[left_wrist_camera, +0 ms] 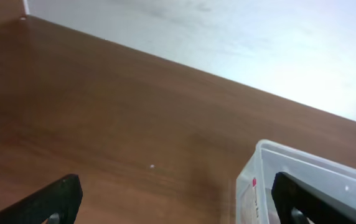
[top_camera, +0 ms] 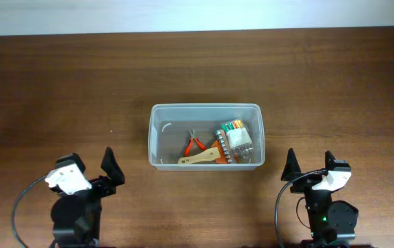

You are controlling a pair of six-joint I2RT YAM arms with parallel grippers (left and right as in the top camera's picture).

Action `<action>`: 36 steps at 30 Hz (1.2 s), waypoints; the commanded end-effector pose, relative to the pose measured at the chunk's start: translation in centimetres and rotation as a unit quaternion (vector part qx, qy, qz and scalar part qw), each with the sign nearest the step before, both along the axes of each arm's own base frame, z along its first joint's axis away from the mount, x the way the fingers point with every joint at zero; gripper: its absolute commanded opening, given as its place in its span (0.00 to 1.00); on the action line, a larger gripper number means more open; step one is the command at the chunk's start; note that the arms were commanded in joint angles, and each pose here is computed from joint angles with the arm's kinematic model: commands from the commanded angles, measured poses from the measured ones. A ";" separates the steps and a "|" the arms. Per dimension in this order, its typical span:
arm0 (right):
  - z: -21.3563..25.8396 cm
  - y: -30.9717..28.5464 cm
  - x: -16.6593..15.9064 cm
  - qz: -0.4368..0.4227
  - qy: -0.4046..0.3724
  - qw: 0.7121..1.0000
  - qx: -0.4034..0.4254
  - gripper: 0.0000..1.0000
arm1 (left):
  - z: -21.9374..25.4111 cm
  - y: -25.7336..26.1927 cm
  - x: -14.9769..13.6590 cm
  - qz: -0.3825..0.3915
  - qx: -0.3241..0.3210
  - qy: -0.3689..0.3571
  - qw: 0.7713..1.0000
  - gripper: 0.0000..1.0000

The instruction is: Pack container

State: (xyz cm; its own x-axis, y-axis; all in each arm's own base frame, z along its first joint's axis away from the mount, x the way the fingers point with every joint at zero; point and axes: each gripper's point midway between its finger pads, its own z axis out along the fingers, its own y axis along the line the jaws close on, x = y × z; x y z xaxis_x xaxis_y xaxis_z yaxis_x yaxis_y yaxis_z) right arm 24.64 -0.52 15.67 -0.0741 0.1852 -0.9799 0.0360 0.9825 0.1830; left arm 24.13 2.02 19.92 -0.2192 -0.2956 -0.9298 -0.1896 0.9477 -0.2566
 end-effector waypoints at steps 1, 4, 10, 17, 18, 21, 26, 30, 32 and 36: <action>-0.2 -0.3 0.0 -0.008 0.002 1.000 0.003 0.99 | -0.6 -0.9 -0.1 -0.024 -0.007 -0.023 0.999 0.99; -0.2 -0.3 0.0 -0.008 0.002 1.000 0.003 0.99 | -0.8 -0.9 -0.4 -0.024 -0.007 -0.039 0.999 0.99; -0.2 -0.3 0.0 -0.008 0.002 1.000 0.003 0.99 | -1.8 -0.9 -0.7 -0.024 -0.007 -0.049 0.998 0.99; -0.2 -0.3 0.0 -0.008 0.002 1.000 0.003 0.99 | -2.7 -0.9 -0.7 -0.024 -0.006 -0.047 0.999 0.99; -0.2 -0.3 0.0 -0.008 0.002 1.000 0.003 0.99 | -2.9 -0.9 -0.7 -0.024 -0.007 -0.046 0.999 0.99; -0.2 -0.3 0.0 -0.008 0.002 1.000 0.003 0.99 | -3.5 -0.9 -0.7 -0.024 -0.007 -0.046 0.999 0.99; -0.2 -0.3 0.0 -0.008 0.002 1.000 0.003 0.99 | -3.8 -1.1 -0.7 -0.029 -0.007 -0.048 0.998 0.99; -0.2 -0.3 0.0 -0.008 0.002 1.000 0.003 0.99 | -4.5 -1.2 -0.7 -0.032 -0.008 -0.041 0.999 0.99; -0.2 -0.3 0.0 -0.008 0.002 1.000 0.003 0.99 | -4.9 -1.2 -0.6 -0.032 -0.008 -0.037 0.999 0.99; -0.2 -0.3 0.0 -0.008 0.002 1.000 0.003 0.99 | -5.3 -1.2 -0.6 -0.040 0.024 -0.030 0.998 0.99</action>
